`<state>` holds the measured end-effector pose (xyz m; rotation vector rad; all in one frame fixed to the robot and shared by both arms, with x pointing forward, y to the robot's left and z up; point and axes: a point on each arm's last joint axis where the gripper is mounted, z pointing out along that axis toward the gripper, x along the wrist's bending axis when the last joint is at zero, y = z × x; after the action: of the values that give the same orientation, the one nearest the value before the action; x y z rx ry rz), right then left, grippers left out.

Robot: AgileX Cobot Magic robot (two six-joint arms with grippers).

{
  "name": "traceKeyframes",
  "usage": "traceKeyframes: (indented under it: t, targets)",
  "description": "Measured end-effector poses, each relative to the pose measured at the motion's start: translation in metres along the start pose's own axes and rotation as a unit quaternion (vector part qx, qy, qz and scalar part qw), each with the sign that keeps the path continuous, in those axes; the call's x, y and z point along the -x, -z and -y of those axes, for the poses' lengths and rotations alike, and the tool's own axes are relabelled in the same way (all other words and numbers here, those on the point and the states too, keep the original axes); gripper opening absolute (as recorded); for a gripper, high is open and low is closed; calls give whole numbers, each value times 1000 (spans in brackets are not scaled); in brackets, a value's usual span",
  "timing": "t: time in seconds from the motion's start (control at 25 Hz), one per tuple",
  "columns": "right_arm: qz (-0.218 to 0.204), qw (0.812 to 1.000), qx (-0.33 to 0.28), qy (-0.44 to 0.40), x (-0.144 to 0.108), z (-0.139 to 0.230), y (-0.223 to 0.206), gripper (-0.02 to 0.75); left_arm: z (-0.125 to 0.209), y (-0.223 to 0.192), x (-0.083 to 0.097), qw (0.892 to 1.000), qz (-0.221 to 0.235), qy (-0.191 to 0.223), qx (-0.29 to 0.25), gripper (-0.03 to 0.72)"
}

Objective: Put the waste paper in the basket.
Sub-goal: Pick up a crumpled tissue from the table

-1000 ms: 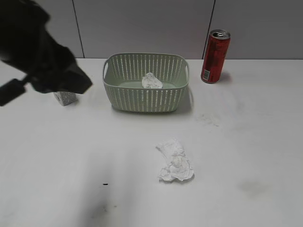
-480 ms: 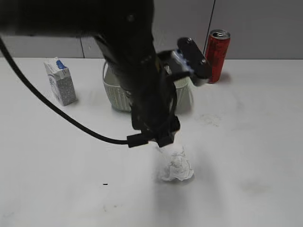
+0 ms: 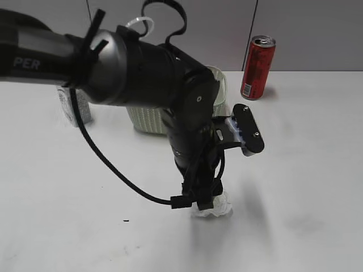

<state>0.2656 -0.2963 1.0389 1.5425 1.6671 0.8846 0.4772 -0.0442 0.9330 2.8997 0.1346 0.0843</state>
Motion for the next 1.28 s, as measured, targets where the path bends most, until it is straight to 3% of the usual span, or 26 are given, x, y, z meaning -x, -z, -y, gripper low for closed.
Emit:
traceKeyframes:
  t: [0.28,0.76,0.88,1.0,1.12,1.28]
  targets:
    - [0,1000,10,-1,0,1,3,572,-4,-21,-6,1000,-20,-2,22,520]
    - [-1,1000,10,-3,0,2,3,572,-2,-46,-2,999,10,29,18,498]
    - [-1,1000,9,-3,0,2,3,572,-2,-46,-1,999,15,32,16,389]
    - [-1,1000,9,-3,0,2,3,572,-1,-46,0,999,20,33,10,191]
    - [-1,1000,9,-3,0,2,3,572,-1,-44,0,999,20,32,9,48]
    - [-1,1000,9,-3,0,2,3,572,-6,-22,-1,999,9,28,30,26]
